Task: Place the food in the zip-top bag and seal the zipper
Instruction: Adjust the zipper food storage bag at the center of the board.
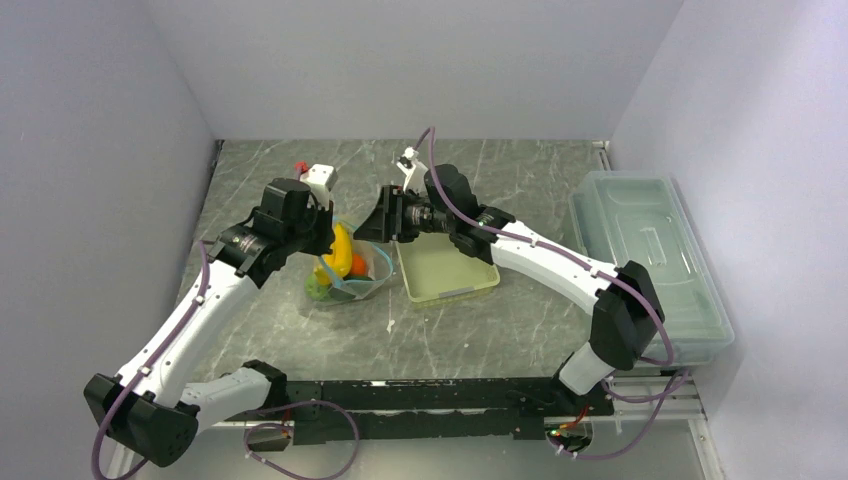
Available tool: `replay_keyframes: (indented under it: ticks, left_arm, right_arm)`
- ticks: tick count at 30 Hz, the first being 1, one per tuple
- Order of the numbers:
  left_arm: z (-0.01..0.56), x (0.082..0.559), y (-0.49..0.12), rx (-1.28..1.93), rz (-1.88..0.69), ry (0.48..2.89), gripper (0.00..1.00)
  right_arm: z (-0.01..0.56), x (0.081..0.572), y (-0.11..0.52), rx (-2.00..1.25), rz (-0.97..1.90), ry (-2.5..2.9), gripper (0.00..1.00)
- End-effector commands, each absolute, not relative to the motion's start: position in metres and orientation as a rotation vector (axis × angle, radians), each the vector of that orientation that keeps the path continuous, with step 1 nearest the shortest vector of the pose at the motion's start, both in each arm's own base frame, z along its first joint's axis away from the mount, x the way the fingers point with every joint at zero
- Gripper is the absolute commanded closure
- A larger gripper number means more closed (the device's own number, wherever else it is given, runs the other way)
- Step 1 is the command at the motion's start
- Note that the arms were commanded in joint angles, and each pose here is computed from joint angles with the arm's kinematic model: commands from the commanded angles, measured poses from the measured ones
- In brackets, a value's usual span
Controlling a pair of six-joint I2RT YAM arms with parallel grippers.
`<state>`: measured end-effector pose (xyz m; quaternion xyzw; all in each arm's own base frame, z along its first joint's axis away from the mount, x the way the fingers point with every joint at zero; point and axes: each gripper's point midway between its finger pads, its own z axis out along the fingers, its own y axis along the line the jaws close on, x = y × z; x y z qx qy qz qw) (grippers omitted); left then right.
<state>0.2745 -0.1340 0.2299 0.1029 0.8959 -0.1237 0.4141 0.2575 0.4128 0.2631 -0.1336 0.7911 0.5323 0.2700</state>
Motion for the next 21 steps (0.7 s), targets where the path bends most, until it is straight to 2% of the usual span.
replay_keyframes:
  ticks: [1,10,21]
  left_arm:
    - [0.243,0.278,-0.135,0.263,-0.316,2.2,1.0]
    - [0.246,0.278,-0.135,0.255,-0.323,2.188,1.0]
    - [0.244,0.278,-0.137,0.253,-0.332,2.193,1.0]
  right_arm:
    - [0.263,0.267,0.393,-0.406,1.244,2.119,0.39]
    - [0.226,0.272,0.371,-0.378,1.004,2.235,0.42]
    - [0.199,0.254,0.383,-0.423,0.938,2.307,0.43]
